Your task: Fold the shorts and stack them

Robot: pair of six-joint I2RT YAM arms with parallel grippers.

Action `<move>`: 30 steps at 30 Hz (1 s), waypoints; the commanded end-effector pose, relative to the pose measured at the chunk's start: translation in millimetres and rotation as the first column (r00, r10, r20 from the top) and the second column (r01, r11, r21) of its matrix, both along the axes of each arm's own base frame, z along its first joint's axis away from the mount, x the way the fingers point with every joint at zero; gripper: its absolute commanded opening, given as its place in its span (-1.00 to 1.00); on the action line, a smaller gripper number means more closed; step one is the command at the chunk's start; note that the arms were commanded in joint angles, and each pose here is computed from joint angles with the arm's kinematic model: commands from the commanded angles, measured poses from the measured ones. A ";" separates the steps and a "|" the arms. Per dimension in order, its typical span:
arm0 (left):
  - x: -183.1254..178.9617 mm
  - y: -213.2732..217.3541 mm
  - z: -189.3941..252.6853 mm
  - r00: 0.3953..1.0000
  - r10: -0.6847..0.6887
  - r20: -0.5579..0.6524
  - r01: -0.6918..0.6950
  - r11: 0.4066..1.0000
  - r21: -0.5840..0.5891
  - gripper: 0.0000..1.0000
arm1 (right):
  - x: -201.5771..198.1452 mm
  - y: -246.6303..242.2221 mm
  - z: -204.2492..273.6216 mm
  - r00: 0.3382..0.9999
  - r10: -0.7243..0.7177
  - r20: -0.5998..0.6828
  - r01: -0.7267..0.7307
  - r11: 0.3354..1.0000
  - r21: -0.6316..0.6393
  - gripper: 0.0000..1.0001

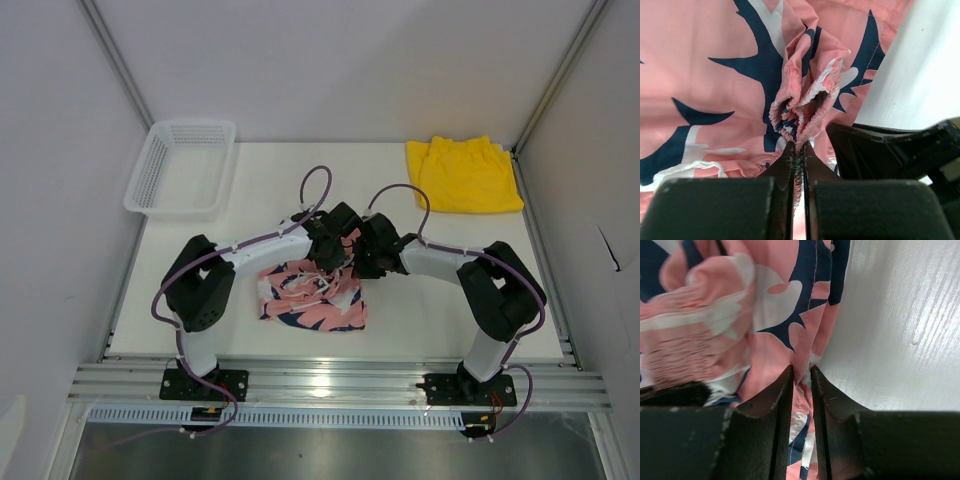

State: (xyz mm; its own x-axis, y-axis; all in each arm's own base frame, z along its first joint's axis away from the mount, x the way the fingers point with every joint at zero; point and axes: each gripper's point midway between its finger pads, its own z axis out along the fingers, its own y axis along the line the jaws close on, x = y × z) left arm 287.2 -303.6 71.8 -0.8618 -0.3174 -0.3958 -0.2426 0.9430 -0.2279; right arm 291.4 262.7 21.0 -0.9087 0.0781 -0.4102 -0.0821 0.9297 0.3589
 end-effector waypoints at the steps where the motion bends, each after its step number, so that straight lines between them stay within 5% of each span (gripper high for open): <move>1: 3.5 -18.9 -7.7 0.999 0.031 -0.005 -0.031 0.998 -0.058 -1.00 | -3.8 -7.8 -12.9 1.000 -0.017 -0.019 0.017 0.999 -0.031 -0.52; 6: 8.4 -27.5 -0.7 1.000 -0.018 0.002 0.019 0.998 -0.057 -0.86 | -3.2 -9.4 -9.7 1.000 -0.018 -0.014 0.018 0.999 -0.027 -0.47; 9: 12.7 -30.1 17.1 0.998 -0.051 0.034 0.054 0.996 -0.066 -0.57 | -2.1 -13.1 -7.7 1.000 -0.027 -0.013 0.027 1.000 -0.016 -0.42; 10: 12.0 -29.1 21.4 0.997 -0.063 0.038 0.065 0.996 -0.067 -0.19 | -0.1 -14.9 -5.3 0.999 -0.035 -0.009 0.035 0.999 -0.007 -0.40; 13: 11.8 -28.1 40.4 0.995 -0.076 0.064 0.082 0.992 -0.099 0.19 | 1.0 -18.1 -0.2 0.999 -0.047 0.000 0.047 0.999 0.014 -0.31; 16: 12.7 -24.3 59.6 0.992 -0.084 0.096 0.095 0.988 -0.125 0.35 | 1.8 -23.3 0.7 0.998 -0.068 0.005 0.068 0.997 0.037 -0.25; 24: 11.6 -14.6 91.3 0.984 -0.116 0.133 0.140 0.972 -0.187 0.37 | 11.4 -56.1 29.7 0.981 -0.183 0.068 0.172 0.976 0.136 -0.12; 30: 0.6 2.9 120.0 0.968 -0.161 0.192 0.199 0.961 -0.195 0.39 | 8.9 -52.9 74.2 0.979 -0.153 0.136 0.113 0.958 0.266 0.28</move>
